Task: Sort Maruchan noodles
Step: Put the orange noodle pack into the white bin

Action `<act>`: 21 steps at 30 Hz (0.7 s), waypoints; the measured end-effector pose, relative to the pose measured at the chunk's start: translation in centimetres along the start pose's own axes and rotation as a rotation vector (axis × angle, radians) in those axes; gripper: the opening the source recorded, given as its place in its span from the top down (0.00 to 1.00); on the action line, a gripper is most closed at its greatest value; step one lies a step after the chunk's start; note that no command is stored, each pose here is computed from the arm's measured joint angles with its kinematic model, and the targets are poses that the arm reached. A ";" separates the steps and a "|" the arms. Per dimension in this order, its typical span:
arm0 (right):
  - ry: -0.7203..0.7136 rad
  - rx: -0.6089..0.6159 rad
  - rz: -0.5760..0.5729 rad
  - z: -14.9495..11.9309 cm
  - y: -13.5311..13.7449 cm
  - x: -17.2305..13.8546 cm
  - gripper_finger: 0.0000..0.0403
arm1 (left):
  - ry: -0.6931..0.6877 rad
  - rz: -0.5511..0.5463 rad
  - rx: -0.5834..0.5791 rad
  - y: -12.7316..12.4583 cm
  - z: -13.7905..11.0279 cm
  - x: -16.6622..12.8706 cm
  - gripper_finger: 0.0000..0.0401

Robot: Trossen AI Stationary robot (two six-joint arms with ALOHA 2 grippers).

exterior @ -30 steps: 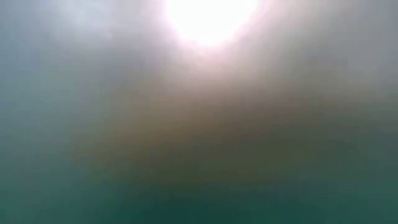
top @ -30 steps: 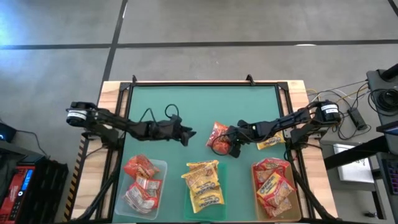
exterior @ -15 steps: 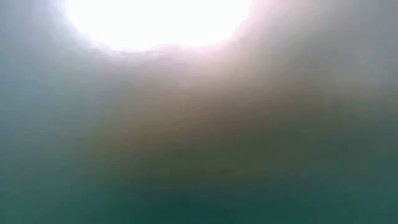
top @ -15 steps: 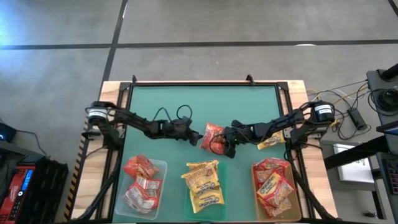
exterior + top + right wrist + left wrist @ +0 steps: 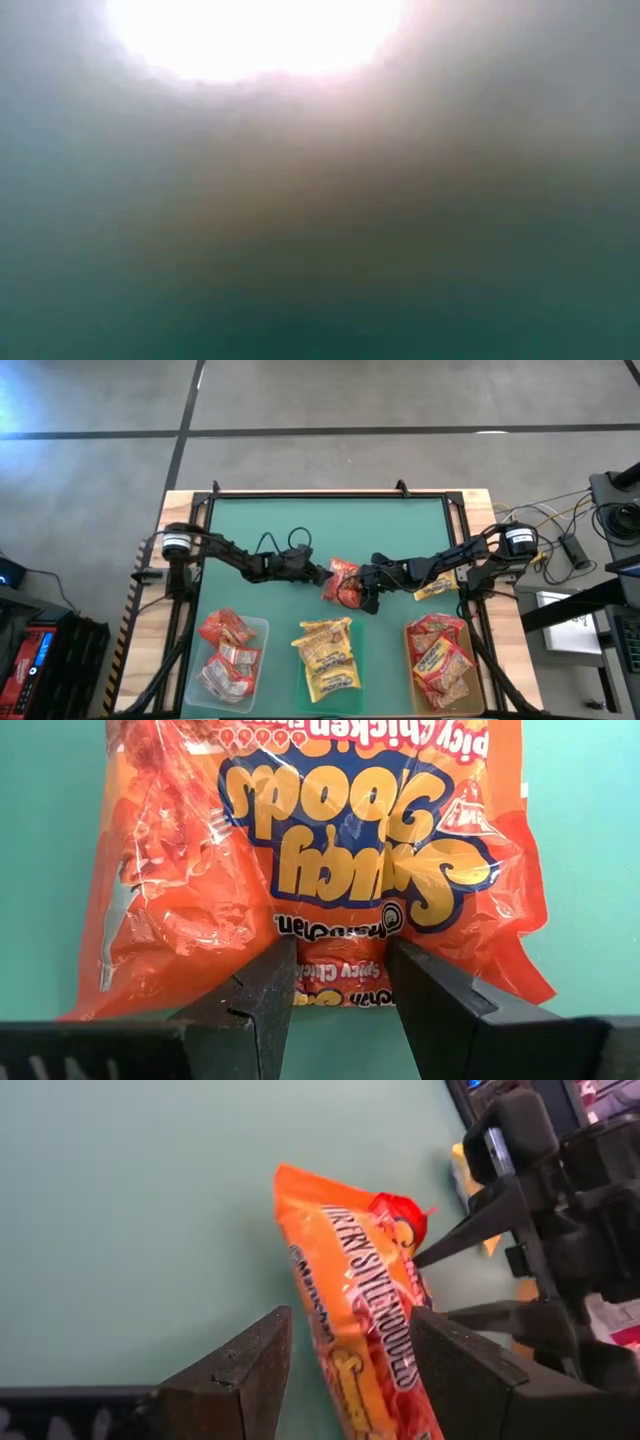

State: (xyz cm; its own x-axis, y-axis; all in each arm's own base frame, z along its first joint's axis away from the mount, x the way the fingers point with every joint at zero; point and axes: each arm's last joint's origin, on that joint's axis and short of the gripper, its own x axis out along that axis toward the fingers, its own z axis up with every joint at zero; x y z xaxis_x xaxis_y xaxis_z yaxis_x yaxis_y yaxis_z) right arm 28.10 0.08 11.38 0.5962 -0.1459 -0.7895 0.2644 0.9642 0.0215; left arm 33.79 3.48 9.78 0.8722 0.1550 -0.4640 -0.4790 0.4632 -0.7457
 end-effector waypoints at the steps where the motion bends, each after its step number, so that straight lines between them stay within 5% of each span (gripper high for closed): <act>1: -0.001 -0.003 0.000 0.0 0.0 0.0 0.62 | -0.001 0.000 0.002 0.0 -0.1 0.3 0.53; 21: -0.029 -0.101 -0.093 0.2 -0.2 0.0 0.62 | 0.174 -0.150 -0.027 -2.0 0.8 3.5 0.57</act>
State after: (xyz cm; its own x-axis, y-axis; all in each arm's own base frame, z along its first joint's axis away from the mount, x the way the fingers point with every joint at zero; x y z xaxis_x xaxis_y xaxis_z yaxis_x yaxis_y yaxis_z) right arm 28.16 -0.17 11.49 0.5945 -0.2401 -0.7674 0.2424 0.9635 -0.1137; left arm 37.90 3.77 9.99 0.9047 -0.0682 -0.4206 -0.3496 0.4455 -0.8242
